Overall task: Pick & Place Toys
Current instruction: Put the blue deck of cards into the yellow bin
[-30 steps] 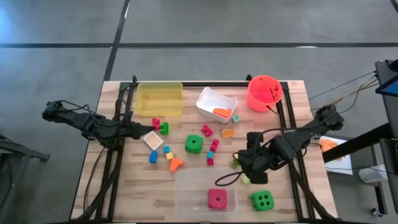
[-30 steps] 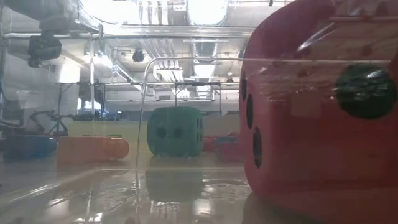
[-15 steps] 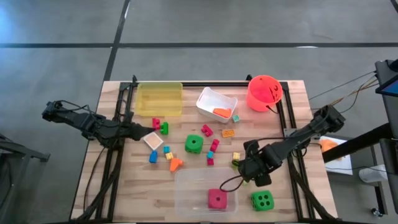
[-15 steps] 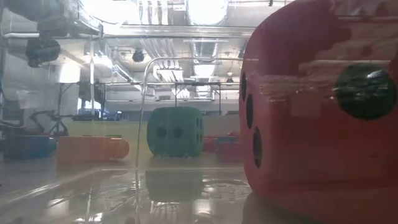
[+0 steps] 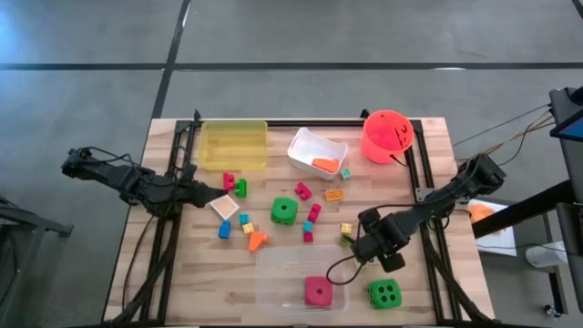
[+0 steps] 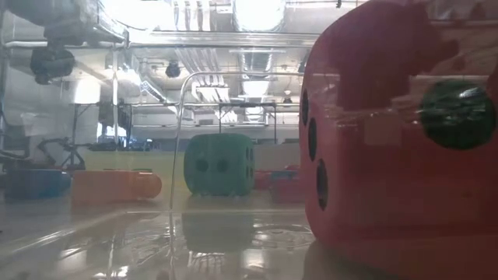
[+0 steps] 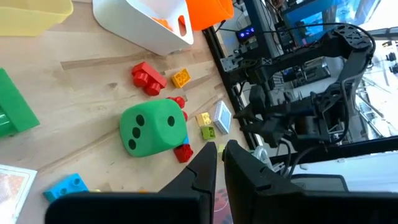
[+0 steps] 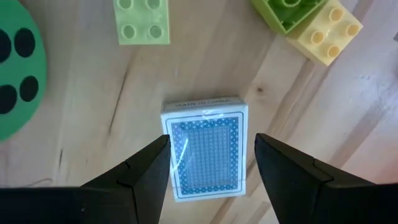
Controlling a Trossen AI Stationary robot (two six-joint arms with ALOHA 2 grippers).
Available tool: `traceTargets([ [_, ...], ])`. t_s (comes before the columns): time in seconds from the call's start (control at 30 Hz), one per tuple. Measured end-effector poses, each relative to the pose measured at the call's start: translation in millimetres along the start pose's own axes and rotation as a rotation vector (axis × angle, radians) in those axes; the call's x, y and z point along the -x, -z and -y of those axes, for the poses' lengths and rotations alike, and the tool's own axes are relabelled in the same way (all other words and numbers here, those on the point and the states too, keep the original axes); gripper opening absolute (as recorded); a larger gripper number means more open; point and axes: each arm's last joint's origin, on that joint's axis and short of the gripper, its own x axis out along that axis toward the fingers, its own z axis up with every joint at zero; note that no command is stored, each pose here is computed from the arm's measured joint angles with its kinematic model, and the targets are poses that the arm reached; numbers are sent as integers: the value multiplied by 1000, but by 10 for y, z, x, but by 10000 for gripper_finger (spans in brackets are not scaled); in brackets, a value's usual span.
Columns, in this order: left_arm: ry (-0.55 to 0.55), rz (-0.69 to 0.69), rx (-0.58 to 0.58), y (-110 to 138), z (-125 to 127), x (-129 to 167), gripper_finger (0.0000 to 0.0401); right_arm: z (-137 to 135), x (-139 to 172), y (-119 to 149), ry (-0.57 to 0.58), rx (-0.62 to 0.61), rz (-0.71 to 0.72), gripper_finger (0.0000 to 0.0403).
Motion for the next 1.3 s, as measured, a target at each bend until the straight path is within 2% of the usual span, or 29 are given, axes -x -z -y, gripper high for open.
traceTargets([
  [0.13, 0, -1, 5, 0, 0, 0, 28, -4, 41, -27, 0, -63, 19, 228],
  [0.3, 1, -2, 21, 1, 1, 0, 28, 6, 284, -42, -9, -217, 150, 228],
  [0.37, 1, -3, 26, 1, 1, 0, 28, 22, 413, -10, -11, -327, 212, 228],
  [0.43, 1, -3, 31, 1, 1, 0, 28, 48, 540, 58, -15, -508, 276, 228],
  [0.53, 1, -3, 50, 1, 1, 0, 28, 85, 721, 175, -81, -858, 361, 228],
  [0.7, 1, -1, 81, 0, 1, 0, 28, 77, 806, 382, -235, -1460, 393, 228],
  [0.77, 0, 0, 100, 0, 0, -1, 28, 52, 783, 437, -270, -1625, 388, 228],
  [1.03, 0, 0, 159, 0, 0, -1, 29, 3, 624, 502, -171, -1897, 662, 228],
  [1.2, -1, 8, 172, -3, 1, 0, 29, 1, 445, 491, -118, -1956, 661, 228],
  [1.3, -6, 30, 172, -8, -2, 0, 29, -6, 350, 473, -121, -2091, 655, 228],
])
